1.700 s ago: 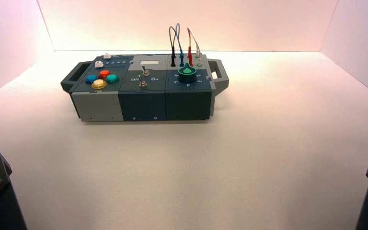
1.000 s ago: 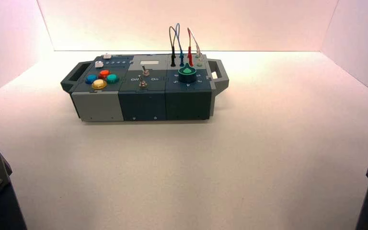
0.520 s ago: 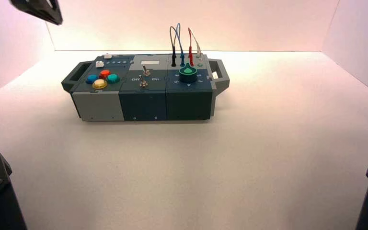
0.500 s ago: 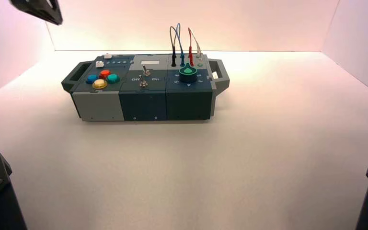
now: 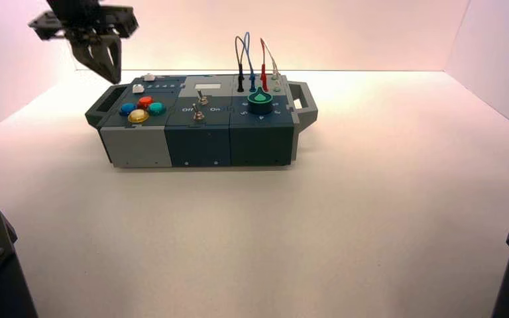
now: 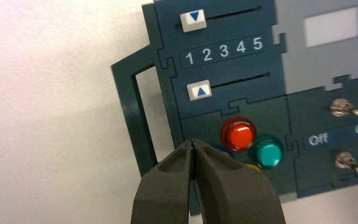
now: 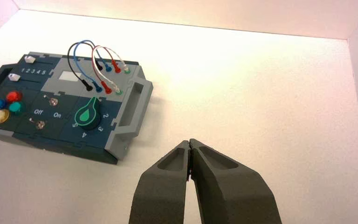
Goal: Move the bottom slider to position 3.
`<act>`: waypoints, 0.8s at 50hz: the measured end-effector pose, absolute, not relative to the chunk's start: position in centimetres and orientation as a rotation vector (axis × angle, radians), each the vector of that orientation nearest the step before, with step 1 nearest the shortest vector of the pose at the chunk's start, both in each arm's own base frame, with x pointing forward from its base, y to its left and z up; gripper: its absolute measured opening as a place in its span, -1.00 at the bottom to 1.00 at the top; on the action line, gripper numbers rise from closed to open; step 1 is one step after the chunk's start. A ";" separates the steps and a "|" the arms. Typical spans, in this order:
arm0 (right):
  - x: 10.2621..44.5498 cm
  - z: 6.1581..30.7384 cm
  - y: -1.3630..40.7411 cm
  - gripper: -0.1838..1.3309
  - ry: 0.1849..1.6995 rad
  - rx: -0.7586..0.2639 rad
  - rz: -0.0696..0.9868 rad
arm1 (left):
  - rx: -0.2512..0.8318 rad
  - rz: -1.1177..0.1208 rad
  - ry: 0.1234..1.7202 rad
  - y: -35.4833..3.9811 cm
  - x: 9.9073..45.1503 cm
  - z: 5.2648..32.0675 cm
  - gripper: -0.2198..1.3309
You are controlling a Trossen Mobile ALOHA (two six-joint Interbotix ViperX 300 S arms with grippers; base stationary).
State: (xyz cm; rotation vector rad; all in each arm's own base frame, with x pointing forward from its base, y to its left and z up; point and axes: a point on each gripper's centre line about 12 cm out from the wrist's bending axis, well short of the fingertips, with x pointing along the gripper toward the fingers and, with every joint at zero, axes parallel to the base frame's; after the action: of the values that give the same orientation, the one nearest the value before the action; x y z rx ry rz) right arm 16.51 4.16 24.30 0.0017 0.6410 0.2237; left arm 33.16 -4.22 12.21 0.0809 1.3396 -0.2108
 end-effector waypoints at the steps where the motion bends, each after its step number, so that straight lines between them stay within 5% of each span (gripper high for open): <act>1: 16.6 24.3 4.2 -0.95 0.646 0.001 0.225 | 0.081 -0.213 1.344 -4.3 33.2 12.0 -0.91; 40: 17.2 23.6 5.1 -0.94 0.706 -0.024 0.260 | 0.129 -0.236 1.331 -4.5 36.9 11.0 -0.92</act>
State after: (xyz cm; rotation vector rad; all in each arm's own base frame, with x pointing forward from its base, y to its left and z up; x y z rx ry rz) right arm 17.19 5.06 23.55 -0.0242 0.7063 0.2598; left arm 36.85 -4.46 10.96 0.1295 1.3312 -0.2365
